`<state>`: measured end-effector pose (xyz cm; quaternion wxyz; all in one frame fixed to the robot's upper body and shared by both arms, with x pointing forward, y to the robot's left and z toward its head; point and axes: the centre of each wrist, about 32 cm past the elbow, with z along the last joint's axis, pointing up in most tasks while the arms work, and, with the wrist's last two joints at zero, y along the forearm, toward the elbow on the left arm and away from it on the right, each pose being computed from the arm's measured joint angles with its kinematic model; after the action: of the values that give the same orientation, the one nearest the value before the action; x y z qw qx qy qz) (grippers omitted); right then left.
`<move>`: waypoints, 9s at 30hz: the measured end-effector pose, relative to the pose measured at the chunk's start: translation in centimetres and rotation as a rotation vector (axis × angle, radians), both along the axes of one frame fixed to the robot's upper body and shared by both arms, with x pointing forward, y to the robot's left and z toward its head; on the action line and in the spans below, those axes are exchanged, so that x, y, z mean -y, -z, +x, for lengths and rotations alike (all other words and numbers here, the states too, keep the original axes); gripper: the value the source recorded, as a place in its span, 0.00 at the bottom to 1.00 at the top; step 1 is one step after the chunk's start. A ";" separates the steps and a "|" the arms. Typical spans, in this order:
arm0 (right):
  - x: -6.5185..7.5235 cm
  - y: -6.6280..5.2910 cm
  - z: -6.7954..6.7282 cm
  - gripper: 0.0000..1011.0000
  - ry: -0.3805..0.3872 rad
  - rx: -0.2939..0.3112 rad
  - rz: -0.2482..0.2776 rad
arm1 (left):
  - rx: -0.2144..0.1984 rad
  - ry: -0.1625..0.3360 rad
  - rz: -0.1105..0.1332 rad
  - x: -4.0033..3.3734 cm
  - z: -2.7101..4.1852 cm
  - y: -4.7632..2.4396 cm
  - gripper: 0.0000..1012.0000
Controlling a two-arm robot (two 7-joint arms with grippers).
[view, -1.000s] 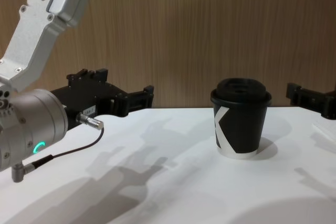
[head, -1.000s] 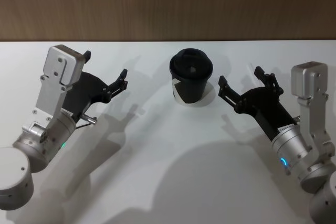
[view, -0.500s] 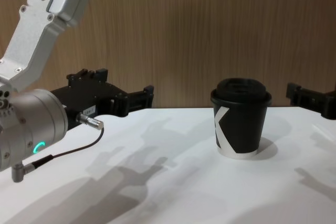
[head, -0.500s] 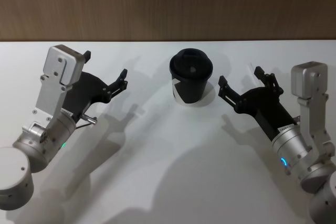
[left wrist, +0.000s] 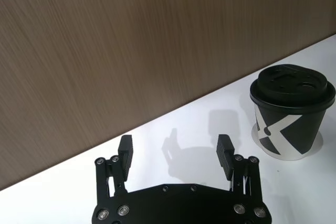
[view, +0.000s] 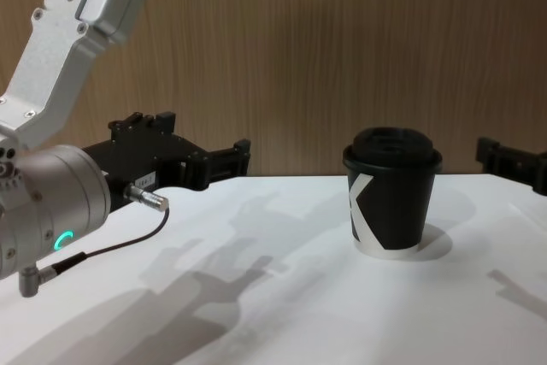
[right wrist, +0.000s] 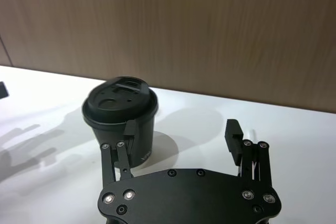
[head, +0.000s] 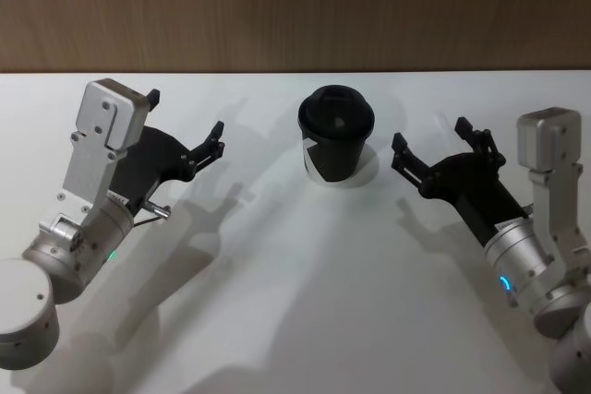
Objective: Pick up the straw with one hand, pass it to the other hand, and insert it into the cup.
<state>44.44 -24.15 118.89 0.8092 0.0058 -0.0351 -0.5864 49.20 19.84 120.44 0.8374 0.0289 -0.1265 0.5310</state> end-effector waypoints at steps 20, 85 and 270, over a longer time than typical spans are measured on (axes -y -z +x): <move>2.7 0.4 -0.5 0.99 0.049 -0.105 -0.065 | 0.000 0.000 0.000 0.00 0.00 0.00 0.99; 5.7 2.4 -1.3 0.99 0.097 -0.266 -0.083 | 0.000 0.000 0.000 0.00 0.00 0.00 0.99; 8.8 -5.0 0.8 0.00 -0.458 0.461 -0.288 | 0.008 0.159 -0.047 -2.13 -0.57 -3.38 0.99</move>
<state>45.23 -32.96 123.84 0.8831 0.0314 -0.2970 -0.3618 48.63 21.97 123.82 0.8770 -0.0028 -0.1192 0.4656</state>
